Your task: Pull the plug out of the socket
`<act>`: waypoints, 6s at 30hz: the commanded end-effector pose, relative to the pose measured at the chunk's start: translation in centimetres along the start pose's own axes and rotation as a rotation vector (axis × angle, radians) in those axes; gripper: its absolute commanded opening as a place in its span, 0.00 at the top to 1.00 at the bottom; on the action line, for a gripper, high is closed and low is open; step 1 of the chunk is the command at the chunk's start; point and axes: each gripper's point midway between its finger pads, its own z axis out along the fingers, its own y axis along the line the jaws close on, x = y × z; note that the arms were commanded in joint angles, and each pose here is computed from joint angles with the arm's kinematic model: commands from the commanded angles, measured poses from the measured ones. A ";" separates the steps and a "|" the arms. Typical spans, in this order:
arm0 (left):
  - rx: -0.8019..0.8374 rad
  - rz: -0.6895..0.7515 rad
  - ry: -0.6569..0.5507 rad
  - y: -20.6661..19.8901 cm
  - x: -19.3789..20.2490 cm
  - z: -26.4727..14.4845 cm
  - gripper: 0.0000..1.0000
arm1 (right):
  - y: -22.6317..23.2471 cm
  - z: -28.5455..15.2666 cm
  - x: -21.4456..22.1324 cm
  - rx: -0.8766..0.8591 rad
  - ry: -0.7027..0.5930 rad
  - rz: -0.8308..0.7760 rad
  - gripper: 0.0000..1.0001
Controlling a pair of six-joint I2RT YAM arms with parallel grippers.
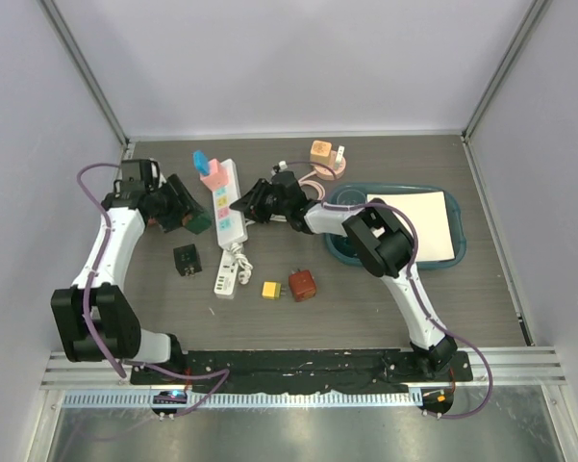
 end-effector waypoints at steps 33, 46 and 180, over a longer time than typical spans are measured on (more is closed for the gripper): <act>-0.012 -0.040 -0.037 0.6 -3.1 -0.3 0.00 | 11.0 -4.5 -0.6 -0.277 0.016 -0.142 0.99; 0.041 0.020 -0.072 -2.8 -8.3 1.8 0.17 | 10.1 -4.8 1.0 -0.300 0.070 -0.184 0.99; -0.014 0.178 0.009 -7.7 -6.1 6.4 1.00 | 0.4 -1.5 -5.2 0.156 -0.069 -0.244 0.99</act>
